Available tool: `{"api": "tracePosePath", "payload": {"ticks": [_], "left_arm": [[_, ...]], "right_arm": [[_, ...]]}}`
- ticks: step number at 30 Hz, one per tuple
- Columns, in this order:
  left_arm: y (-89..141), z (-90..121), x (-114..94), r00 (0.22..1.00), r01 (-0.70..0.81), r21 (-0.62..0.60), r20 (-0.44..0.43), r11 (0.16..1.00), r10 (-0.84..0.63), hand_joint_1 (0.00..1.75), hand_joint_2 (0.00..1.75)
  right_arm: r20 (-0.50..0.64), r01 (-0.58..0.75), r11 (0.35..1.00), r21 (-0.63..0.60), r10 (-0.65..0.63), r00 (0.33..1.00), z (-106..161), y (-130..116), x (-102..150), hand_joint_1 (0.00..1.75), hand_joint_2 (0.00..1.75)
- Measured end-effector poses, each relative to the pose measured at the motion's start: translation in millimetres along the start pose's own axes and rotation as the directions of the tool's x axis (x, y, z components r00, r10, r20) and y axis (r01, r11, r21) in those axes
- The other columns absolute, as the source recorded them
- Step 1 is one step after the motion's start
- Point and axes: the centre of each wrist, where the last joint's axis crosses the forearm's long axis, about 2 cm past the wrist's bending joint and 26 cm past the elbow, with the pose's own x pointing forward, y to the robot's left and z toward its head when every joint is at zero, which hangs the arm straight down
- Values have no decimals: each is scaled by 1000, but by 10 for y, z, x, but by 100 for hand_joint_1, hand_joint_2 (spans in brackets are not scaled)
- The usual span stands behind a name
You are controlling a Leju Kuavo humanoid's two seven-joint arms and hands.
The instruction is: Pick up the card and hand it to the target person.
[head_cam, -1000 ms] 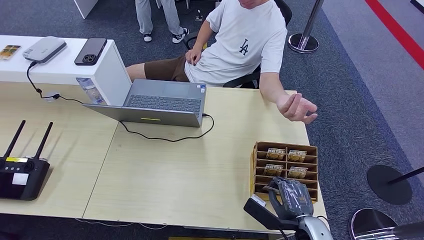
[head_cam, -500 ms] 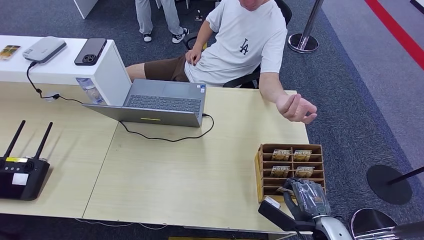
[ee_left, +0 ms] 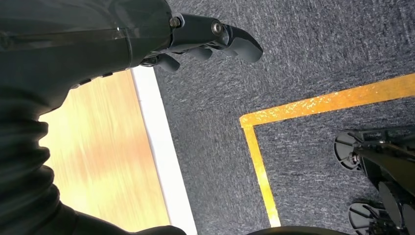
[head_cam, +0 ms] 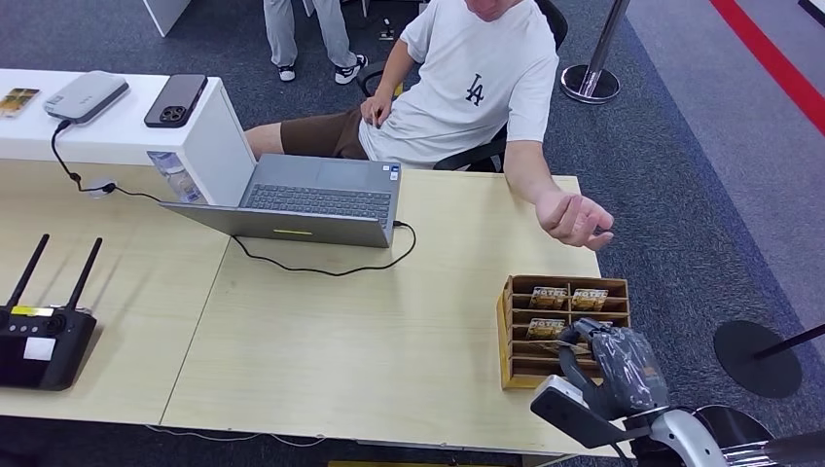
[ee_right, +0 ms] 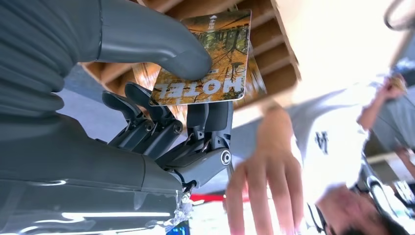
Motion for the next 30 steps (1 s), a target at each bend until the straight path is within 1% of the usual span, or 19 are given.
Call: {"api": "tracePosePath", "payload": {"ticks": [8,12,17,22,30], "left_arm": [[6,-1,10,1000,-11,-1,3,1000,11,0,175],[9,-1,18,1000,-16,-1,4,1000,16,0,175],[12,-1,18,1000,-19,-1,6,1000,19,0,175],[12,-1,25,1000,-13,-3,7,1000,13,0,175],[13,-1,37,1000,-7,-2,9,1000,7,0,175]], "right_arm": [[148,131,989,-71,-120,982,-60,-296,-74,168,175],[185,162,982,-93,-142,972,-86,-373,-111,168,175],[264,235,962,-136,-193,945,-147,-458,-141,168,175],[287,259,952,-165,-205,936,-264,-514,-162,168,175],[279,262,942,-209,-199,939,-422,-464,-205,168,175]]}}
